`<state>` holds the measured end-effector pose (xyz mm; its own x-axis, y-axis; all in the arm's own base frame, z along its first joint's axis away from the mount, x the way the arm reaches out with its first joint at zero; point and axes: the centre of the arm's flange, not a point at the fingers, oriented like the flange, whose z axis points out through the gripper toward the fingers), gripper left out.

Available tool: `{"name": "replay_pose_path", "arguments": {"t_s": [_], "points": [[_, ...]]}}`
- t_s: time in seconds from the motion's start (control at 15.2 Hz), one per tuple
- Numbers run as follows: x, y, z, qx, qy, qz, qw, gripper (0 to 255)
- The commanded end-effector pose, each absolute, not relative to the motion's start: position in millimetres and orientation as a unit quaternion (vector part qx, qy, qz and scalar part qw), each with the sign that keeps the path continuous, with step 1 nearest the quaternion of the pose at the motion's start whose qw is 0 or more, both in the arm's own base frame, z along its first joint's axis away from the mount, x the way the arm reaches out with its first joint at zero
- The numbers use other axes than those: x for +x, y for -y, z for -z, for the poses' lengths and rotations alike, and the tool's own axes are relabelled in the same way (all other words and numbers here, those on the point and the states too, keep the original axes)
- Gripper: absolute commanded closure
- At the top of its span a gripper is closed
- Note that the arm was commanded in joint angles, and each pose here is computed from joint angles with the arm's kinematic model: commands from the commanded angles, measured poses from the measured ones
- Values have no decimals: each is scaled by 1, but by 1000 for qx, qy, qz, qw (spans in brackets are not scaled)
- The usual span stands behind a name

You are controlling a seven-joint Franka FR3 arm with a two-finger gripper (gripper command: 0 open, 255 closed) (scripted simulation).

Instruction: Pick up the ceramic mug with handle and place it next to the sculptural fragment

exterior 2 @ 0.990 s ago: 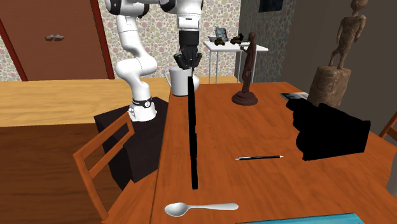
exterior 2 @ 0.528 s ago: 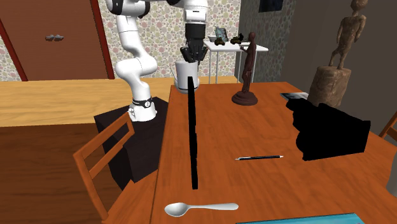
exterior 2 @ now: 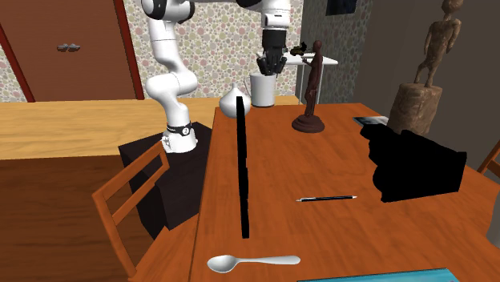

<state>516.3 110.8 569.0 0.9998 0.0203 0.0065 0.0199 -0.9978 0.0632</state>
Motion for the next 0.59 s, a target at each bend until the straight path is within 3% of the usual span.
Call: {"name": "replay_pose_path", "arguments": {"t_s": [0.0, 0.53], "points": [[520, -137, -570, 999, -9, -4, 31, 255], [542, -240, -570, 999, -9, -4, 31, 255]]}}
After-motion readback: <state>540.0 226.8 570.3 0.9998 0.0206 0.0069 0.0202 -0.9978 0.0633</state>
